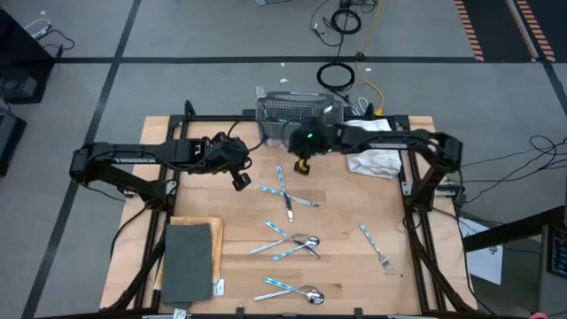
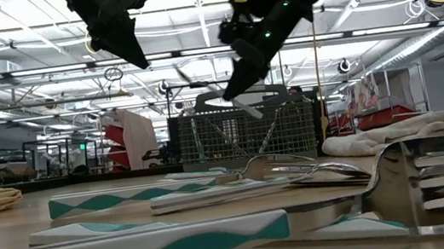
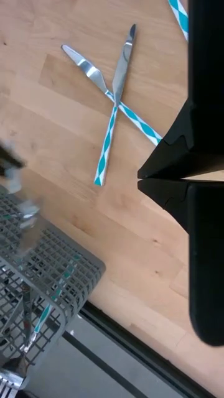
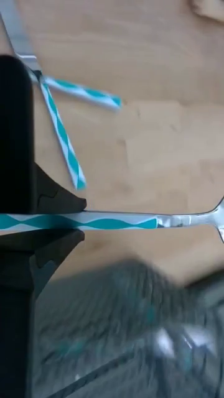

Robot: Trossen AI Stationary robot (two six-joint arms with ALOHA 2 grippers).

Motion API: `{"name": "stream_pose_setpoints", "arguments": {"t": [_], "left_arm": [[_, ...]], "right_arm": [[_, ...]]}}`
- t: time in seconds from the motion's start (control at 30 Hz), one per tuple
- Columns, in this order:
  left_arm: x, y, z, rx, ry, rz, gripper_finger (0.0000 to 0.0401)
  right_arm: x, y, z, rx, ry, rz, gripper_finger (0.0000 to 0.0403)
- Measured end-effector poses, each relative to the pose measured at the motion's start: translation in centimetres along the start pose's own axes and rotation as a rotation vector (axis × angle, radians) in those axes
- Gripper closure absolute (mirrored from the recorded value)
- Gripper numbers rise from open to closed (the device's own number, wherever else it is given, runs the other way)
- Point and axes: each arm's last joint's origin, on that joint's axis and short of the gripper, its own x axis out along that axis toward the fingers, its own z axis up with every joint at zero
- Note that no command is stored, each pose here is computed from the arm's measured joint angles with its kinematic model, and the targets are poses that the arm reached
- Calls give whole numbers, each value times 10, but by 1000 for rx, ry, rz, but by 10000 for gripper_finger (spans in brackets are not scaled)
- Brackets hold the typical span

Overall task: Sort silverware
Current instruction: Put the spoon into the silverware basket

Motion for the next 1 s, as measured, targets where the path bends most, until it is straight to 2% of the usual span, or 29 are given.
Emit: {"name": "stream_pose_setpoints", "arguments": {"t": [0.13,0.27,0.37,0.47,0.6,0.83,1.0], "left_arm": [[0,0,0,0,0,1,393],[0,1,0,5,-5,18,393],[0,1,0,7,-10,33,393],[0,1,2,1,-29,32,393],[0,0,5,7,-57,34,393],[0,0,6,7,-67,42,393],[0,0,6,7,-67,43,392]], "right_arm": [[-24,-23,-11,114,-126,-70,403],[-52,-43,-16,242,-425,-147,403],[-59,-53,-29,336,-610,-178,403],[-58,-63,-42,418,-722,-201,403],[-42,-70,-52,439,-715,-232,402],[-32,-87,-59,480,-775,-413,402],[-34,-95,-61,479,-787,-437,402]]}}
